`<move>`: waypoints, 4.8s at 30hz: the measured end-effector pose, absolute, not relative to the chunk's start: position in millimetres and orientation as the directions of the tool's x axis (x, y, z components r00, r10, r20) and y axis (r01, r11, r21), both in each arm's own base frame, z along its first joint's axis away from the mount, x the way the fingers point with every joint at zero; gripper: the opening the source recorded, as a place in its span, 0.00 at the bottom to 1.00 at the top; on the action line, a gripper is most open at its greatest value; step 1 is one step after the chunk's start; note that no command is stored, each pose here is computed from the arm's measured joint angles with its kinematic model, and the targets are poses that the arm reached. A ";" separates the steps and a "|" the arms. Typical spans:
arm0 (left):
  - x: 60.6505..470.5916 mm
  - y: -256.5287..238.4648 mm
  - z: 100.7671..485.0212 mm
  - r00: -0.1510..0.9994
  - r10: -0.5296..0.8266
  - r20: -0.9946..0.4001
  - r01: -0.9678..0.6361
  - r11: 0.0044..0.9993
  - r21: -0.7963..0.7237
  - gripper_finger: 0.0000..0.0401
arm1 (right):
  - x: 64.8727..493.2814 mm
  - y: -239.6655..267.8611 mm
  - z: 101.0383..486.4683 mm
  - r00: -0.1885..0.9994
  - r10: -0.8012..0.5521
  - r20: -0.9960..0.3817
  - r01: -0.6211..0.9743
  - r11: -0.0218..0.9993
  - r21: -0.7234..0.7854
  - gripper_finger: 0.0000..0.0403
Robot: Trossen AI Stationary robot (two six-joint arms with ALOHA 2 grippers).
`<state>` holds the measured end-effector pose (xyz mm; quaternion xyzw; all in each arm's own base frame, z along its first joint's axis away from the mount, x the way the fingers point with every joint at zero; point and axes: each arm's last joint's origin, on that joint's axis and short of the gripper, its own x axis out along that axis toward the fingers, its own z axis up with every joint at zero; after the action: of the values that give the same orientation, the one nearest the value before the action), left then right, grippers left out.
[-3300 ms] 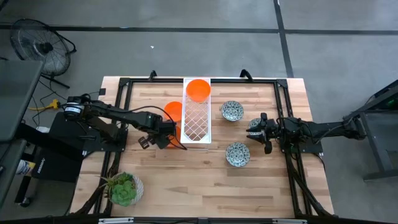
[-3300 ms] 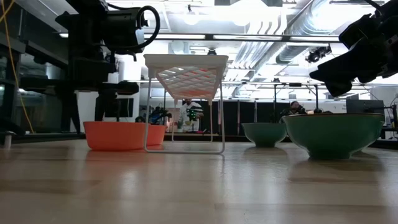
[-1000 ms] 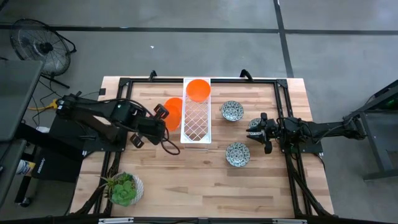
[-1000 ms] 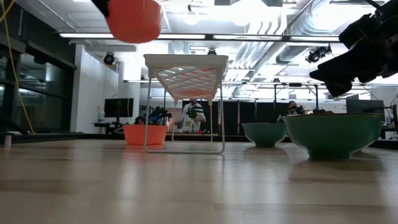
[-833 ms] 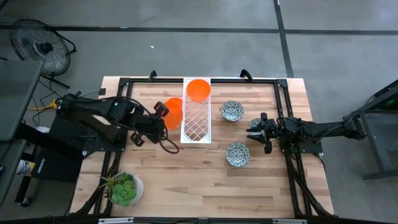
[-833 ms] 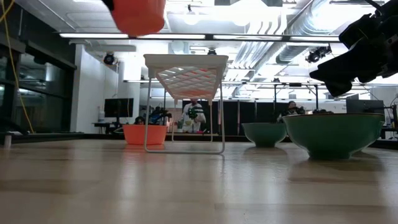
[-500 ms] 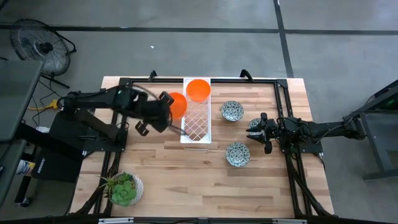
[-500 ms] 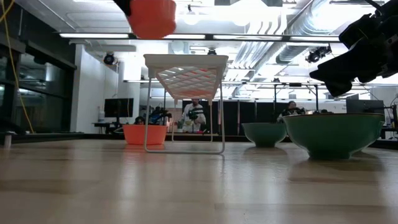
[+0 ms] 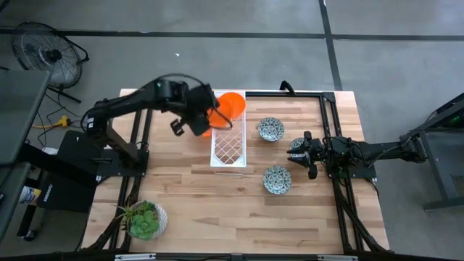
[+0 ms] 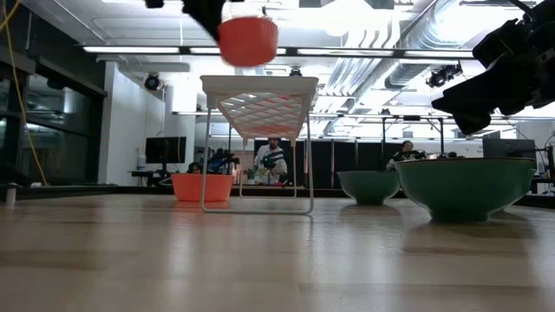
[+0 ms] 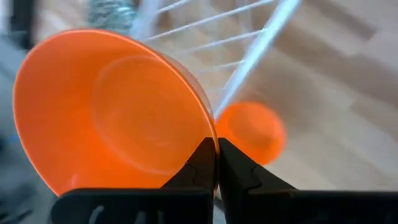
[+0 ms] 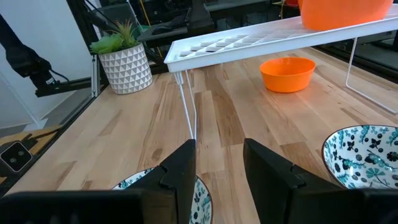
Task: Pick & Place Mini bowls
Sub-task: Stack the bottom orange bowl on top of the other orange bowl on the shelf
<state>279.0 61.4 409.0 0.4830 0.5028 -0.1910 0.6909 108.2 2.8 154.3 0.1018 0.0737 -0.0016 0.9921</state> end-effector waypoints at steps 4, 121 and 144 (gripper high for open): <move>276.3 83.1 417.9 0.434 0.220 -0.874 0.737 0.472 0.484 0.00 | 108.2 2.8 154.3 0.989 0.012 -0.147 0.018 0.979 0.202 0.30; 321.3 167.0 361.3 0.322 0.225 -0.920 0.790 0.472 0.392 0.38 | 108.2 2.8 154.3 0.989 0.012 -0.147 0.018 0.979 0.202 0.30; 303.8 162.5 387.1 0.345 0.363 -0.866 0.527 0.689 0.499 0.39 | 108.2 2.8 154.3 0.989 0.012 -0.146 0.018 0.979 0.202 0.30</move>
<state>303.8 162.5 387.1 0.3905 0.5695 -0.0567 0.7211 108.2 2.8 154.3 0.1018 0.0736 -0.0015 0.9921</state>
